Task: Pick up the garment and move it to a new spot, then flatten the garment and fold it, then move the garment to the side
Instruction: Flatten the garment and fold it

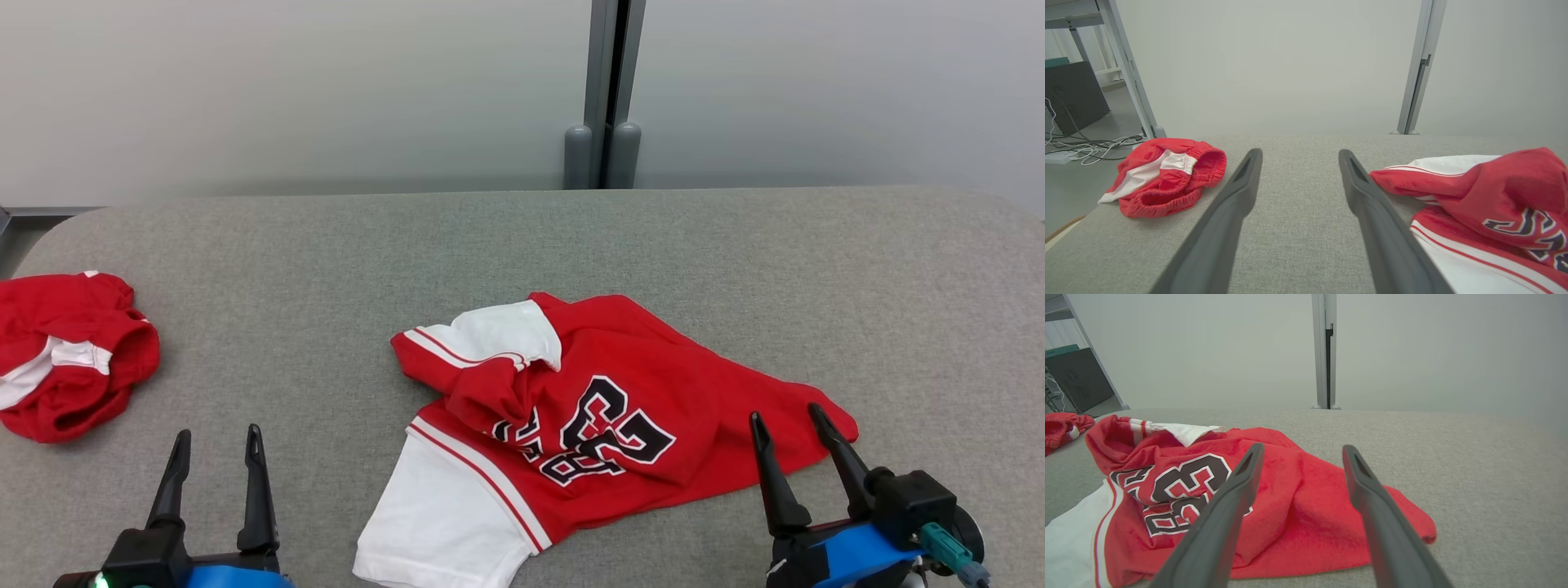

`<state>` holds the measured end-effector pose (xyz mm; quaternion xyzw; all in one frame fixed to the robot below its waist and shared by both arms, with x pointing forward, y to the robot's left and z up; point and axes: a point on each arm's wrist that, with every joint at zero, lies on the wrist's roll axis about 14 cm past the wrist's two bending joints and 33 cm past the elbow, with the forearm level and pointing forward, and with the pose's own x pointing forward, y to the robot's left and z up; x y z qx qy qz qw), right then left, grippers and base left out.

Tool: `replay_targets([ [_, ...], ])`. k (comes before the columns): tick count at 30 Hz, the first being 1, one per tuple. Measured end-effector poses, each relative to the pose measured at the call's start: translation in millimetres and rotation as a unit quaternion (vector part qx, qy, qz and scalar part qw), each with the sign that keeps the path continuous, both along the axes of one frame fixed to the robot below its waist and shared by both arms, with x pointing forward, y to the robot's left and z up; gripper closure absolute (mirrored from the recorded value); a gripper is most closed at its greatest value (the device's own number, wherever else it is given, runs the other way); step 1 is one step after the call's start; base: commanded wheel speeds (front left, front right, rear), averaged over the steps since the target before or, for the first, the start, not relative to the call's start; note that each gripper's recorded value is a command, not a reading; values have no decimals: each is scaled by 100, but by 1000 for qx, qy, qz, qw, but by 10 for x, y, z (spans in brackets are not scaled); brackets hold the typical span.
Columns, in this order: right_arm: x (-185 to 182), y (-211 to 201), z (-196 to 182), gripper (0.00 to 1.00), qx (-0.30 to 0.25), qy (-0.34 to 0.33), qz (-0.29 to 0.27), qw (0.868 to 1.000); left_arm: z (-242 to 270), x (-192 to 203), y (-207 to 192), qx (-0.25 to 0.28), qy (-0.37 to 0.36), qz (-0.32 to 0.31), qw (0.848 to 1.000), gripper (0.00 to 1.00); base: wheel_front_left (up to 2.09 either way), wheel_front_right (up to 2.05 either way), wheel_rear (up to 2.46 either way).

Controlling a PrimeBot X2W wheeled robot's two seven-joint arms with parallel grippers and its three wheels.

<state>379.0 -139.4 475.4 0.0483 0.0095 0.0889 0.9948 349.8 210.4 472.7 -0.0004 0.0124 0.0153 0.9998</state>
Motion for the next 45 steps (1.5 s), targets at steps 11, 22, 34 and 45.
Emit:
replay_targets([
  [11,-14,-21,-2,0,1,1,-3,1000,16,5,17,3,-2,2,1000,0,0,0,0],
  [22,-11,-168,-110,0,-1,18,-26,999,-93,11,-154,2,15,-26,1000,0,0,0,0],
  [34,195,-671,-479,0,-43,81,-88,992,-719,-70,-589,-24,118,-89,989,0,0,0,0],
  [45,209,-829,-929,0,-41,160,-113,980,-1262,-330,-788,-42,215,-118,969,0,0,0,0],
])
